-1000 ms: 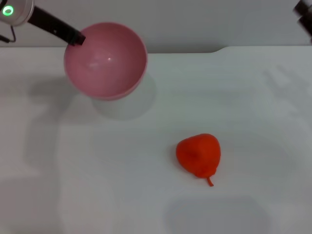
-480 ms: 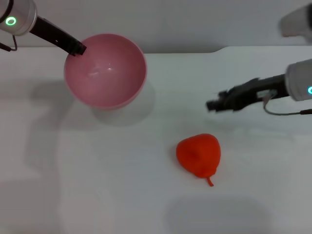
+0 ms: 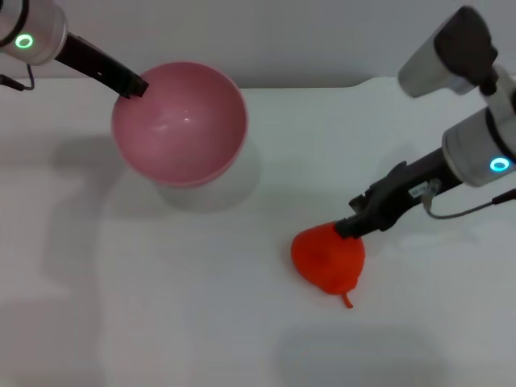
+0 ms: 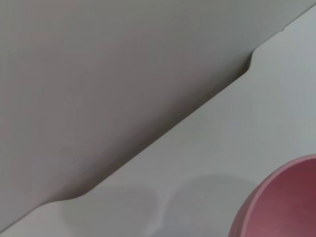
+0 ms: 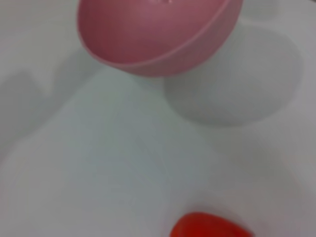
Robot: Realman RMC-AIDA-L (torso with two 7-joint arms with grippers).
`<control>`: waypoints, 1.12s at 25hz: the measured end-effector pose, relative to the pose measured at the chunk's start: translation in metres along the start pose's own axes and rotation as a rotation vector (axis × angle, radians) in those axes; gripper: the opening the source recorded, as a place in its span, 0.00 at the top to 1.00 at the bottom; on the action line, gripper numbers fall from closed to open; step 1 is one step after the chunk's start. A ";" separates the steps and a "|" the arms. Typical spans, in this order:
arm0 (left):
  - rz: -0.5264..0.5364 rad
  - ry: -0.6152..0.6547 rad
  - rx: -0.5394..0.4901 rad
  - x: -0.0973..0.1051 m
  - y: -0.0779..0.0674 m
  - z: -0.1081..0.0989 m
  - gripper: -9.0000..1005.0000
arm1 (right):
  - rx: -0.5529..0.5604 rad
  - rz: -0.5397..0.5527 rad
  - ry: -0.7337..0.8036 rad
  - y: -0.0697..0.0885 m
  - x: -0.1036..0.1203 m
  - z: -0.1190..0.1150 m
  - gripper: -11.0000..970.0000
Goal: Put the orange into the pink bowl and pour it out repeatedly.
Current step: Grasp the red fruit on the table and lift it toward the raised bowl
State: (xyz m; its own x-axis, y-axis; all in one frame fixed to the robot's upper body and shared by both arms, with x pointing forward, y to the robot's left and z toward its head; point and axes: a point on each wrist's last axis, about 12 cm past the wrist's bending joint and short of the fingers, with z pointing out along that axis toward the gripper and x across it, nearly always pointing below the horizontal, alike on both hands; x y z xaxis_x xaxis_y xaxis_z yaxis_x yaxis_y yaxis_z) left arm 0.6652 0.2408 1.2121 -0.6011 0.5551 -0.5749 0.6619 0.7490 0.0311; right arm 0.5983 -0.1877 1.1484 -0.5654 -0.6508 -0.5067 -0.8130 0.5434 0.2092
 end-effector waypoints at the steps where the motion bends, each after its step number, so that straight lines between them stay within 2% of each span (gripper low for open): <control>1: 0.000 0.000 0.003 0.000 -0.001 0.001 0.95 | 0.002 0.000 0.007 0.000 0.001 0.004 0.46; 12: 0.044 0.008 0.019 -0.008 -0.015 0.007 0.95 | 0.017 0.014 0.045 0.002 0.011 0.044 0.46; 18: 0.055 0.002 0.017 -0.011 -0.016 0.007 0.95 | 0.037 -0.006 0.028 0.003 0.009 0.049 0.47; 23: 0.056 -0.002 0.013 -0.011 -0.015 0.007 0.95 | 0.044 -0.014 0.012 0.003 0.007 0.047 0.68; 28: 0.057 -0.005 0.009 -0.012 -0.015 0.007 0.95 | 0.050 -0.014 0.001 0.002 0.005 0.043 0.77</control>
State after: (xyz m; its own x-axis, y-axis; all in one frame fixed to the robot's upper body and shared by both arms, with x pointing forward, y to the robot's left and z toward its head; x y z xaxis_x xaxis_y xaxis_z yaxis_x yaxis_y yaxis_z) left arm 0.6658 0.2207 1.2127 -0.5603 0.5946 -0.5767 0.6987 0.7132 0.0565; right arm 0.6000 -0.1669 1.1106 -0.5543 -0.6592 -0.5082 -0.8129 0.5599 0.1604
